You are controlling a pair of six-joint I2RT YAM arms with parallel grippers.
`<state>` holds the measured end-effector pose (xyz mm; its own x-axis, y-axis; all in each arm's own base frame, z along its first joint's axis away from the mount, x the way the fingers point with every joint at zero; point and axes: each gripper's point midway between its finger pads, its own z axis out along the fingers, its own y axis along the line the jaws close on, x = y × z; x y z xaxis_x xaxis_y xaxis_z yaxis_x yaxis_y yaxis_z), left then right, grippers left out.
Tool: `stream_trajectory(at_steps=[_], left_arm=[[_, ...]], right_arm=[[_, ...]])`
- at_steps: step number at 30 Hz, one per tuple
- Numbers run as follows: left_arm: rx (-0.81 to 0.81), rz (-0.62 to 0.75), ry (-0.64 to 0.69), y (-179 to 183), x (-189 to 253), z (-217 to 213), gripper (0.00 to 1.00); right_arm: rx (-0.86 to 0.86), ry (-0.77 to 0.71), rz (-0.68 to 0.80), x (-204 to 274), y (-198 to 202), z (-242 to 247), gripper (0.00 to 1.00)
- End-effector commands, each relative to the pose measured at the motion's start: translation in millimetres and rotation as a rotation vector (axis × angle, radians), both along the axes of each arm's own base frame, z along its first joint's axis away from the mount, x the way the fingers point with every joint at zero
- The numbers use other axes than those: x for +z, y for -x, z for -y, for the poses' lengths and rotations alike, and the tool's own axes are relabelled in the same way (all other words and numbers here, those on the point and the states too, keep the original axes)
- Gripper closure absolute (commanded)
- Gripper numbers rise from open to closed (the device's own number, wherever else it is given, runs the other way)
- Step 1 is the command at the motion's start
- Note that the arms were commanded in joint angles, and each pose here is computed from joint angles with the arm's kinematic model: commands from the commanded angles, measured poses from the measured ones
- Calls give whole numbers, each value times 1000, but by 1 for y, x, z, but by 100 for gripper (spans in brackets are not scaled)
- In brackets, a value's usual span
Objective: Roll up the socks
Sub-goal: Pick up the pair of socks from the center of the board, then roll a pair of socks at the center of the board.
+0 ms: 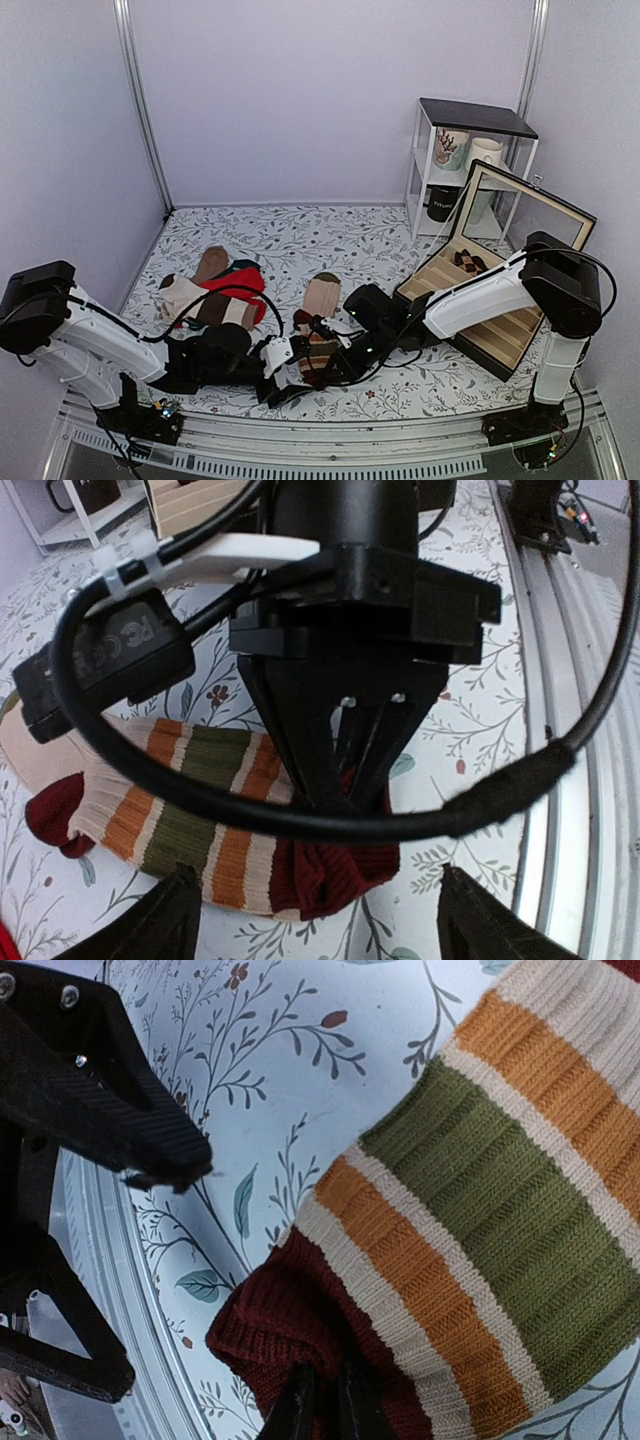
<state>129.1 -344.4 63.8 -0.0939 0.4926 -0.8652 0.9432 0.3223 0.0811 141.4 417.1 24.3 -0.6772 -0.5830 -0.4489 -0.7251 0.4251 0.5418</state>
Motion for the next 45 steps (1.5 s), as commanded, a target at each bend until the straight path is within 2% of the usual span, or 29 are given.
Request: stream_trajectory(at_steps=[1,6,16,22,28,29,31,32,36,42,45], left_arm=[[-3,53,38,-4,9,15,21],[21,42,21,-7,-4,16,30],[15,41,24,-5,-20,23,34],[9,38,57,-3,-18,27,41],[14,12,51,-1,-25,25,58],[15,6,51,-1,-26,25,63],[19,-7,52,0,-28,23,97],[24,-10,50,0,-30,22,100],[52,-28,33,-1,-38,17,100],[107,-77,12,-3,-48,7,100],[132,-124,7,-1,-54,1,100]], right_arm=[[-22,89,-84,-7,10,16,89],[-25,102,-96,-8,10,17,89],[-18,108,-120,-11,15,18,89],[-21,106,-134,-11,16,17,89],[-23,106,-137,-12,16,17,88],[-24,106,-138,-12,16,16,88],[-23,100,-140,-10,16,15,87],[-22,98,-142,-10,16,14,87],[-23,96,-142,-11,14,12,85],[-10,45,-98,4,11,7,75],[22,-37,-25,22,7,1,61]])
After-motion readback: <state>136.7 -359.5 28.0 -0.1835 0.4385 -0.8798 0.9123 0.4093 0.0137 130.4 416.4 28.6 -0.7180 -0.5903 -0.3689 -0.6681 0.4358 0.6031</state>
